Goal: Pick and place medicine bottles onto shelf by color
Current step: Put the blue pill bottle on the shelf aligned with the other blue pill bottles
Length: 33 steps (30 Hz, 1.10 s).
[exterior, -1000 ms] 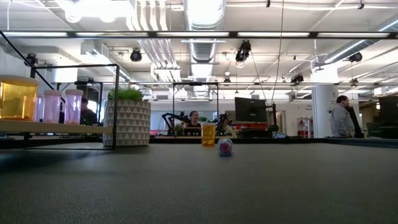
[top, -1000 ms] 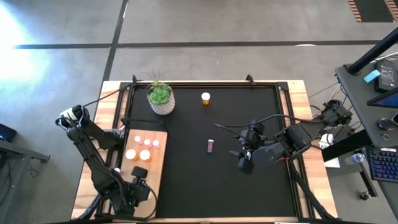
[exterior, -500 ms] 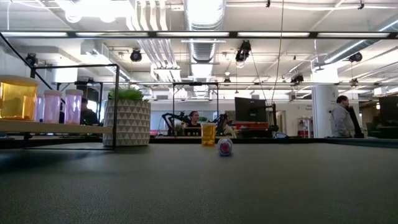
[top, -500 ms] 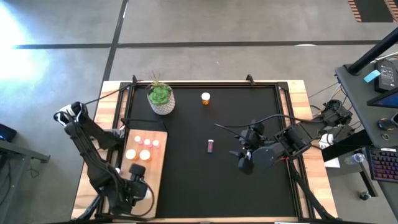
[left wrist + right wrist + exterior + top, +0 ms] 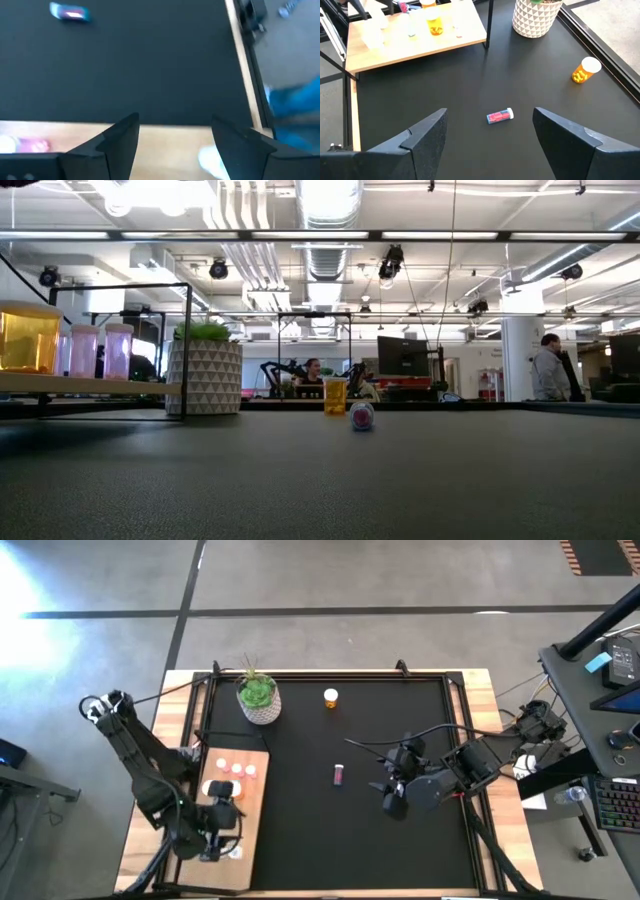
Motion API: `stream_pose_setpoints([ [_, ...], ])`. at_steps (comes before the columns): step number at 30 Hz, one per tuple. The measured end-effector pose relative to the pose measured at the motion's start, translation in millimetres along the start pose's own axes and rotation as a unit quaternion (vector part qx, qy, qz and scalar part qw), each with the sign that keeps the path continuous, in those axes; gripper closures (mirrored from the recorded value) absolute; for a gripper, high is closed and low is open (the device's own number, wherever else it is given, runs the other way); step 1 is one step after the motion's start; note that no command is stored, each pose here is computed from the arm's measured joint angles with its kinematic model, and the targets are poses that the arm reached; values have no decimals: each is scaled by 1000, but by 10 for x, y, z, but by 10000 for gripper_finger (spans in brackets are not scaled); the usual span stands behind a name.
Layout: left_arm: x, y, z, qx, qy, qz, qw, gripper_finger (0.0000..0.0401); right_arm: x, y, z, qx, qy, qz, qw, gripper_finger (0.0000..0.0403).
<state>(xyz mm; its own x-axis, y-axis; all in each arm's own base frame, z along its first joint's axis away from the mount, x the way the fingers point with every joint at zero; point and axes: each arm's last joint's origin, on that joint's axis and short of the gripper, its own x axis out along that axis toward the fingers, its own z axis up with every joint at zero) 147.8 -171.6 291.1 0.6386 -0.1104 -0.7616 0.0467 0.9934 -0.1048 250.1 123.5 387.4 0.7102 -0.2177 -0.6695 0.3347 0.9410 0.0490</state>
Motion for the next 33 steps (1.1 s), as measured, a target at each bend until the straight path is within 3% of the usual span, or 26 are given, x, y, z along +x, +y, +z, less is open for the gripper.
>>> stream_pose_setpoints([
  [7, 33, 189, 219, -60, -75, 52, 994, 170, 0, 0, 0, 0, 0, 0, 1000, 119],
  [11, 76, 262, 379, -90, -119, 56, 987, 170, -1, 0, 1, 0, 0, 0, 1000, 119],
  [22, 74, 403, 809, -87, -259, 61, 960, 170, 4, 6, 26, 8, -14, 0, 1000, 119],
  [27, 65, 477, 905, -106, -291, 73, 948, 170, 3, 24, 52, 13, -26, 7, 1000, 119],
  [33, 78, 571, 957, -120, -299, 87, 943, 170, -6, 114, 182, 68, -87, 43, 993, 119],
])
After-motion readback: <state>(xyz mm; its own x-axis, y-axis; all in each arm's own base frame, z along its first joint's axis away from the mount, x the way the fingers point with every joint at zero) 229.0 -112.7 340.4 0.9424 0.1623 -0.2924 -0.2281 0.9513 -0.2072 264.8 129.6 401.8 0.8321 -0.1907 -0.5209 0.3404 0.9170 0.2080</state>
